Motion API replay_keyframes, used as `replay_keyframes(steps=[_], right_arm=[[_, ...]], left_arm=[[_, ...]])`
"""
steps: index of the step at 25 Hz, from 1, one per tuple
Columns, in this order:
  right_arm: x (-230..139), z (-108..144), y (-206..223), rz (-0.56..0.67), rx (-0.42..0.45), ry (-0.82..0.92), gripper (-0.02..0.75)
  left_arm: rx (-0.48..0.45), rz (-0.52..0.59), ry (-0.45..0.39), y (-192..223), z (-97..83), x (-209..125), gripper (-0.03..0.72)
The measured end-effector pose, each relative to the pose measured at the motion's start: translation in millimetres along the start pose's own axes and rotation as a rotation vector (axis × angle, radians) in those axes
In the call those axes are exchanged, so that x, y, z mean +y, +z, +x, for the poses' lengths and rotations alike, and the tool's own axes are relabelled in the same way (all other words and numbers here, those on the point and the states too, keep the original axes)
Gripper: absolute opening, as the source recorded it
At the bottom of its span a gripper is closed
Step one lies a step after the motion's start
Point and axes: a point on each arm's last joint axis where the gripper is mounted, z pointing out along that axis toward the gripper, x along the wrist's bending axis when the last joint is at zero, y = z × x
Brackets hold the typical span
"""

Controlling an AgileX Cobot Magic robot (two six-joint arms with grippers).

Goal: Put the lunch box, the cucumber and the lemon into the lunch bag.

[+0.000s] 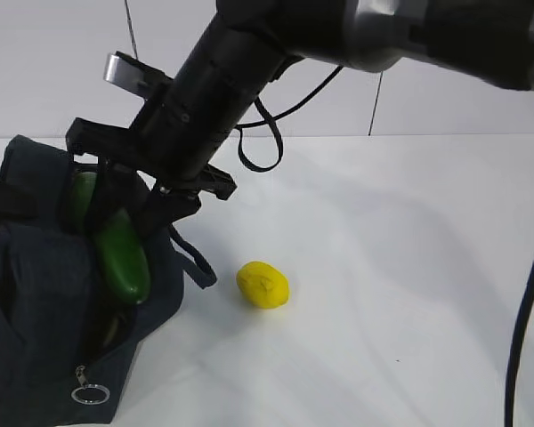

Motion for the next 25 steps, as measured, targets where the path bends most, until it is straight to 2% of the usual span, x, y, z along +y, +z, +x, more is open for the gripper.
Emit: replay_keyframes(steps=[17,25], right_arm=[[3.5,4.1,4.6,-0.046,0.012,-0.007,0.356],[3.2,2.4,17.3,-0.031,0.008,-0.029,0.356]], left_arm=[[-0.004,0.005,0.001,0.0,-0.4,-0.4,-0.006],[-0.005,0.007,0.001,0.0,-0.5,-0.6,-0.006]])
